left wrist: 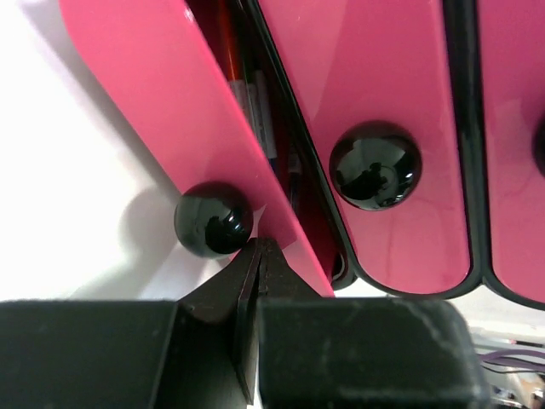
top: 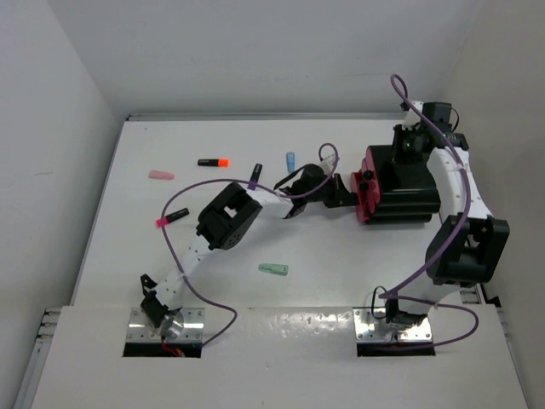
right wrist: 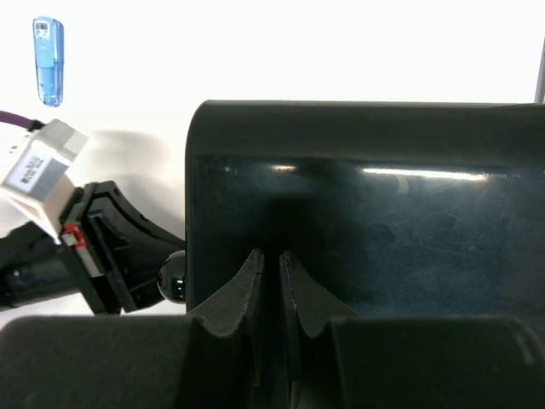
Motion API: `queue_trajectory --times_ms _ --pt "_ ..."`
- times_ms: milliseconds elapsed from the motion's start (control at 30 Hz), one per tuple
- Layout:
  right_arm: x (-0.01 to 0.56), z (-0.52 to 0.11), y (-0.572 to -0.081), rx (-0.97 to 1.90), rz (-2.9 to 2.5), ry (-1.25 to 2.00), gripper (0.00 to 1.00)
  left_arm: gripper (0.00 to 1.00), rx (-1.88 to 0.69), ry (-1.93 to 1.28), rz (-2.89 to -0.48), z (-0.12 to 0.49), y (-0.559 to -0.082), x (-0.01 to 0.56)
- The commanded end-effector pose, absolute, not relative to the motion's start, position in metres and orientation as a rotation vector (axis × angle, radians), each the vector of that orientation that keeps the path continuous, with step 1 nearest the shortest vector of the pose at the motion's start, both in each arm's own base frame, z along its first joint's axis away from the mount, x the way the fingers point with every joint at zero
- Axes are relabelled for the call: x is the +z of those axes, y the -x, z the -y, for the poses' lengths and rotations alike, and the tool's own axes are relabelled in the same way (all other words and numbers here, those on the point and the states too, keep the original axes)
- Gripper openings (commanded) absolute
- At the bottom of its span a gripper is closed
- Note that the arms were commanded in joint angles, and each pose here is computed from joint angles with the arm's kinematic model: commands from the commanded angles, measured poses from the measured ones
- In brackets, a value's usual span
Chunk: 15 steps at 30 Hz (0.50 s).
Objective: Sort the stationery into containers
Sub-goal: Close the drawer in the storage box.
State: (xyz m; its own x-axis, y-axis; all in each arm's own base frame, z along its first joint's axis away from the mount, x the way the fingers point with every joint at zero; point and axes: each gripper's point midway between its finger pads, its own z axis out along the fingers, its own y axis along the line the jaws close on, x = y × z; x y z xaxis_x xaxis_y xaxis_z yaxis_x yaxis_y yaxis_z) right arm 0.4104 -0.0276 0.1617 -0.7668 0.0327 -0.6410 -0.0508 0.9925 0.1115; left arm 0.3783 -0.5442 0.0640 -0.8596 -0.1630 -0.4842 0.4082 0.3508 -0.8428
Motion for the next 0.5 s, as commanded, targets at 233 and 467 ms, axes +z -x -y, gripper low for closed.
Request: queue_trajectory --times_ms 233,467 --pt "0.068 0.025 -0.318 0.217 -2.943 -0.066 0.12 0.07 -1.694 -0.199 -1.968 0.569 -0.371 0.09" --pt "0.068 0.025 -0.319 0.22 -2.947 -0.069 0.12 0.25 -1.709 -0.232 -1.975 0.577 -0.366 0.088"
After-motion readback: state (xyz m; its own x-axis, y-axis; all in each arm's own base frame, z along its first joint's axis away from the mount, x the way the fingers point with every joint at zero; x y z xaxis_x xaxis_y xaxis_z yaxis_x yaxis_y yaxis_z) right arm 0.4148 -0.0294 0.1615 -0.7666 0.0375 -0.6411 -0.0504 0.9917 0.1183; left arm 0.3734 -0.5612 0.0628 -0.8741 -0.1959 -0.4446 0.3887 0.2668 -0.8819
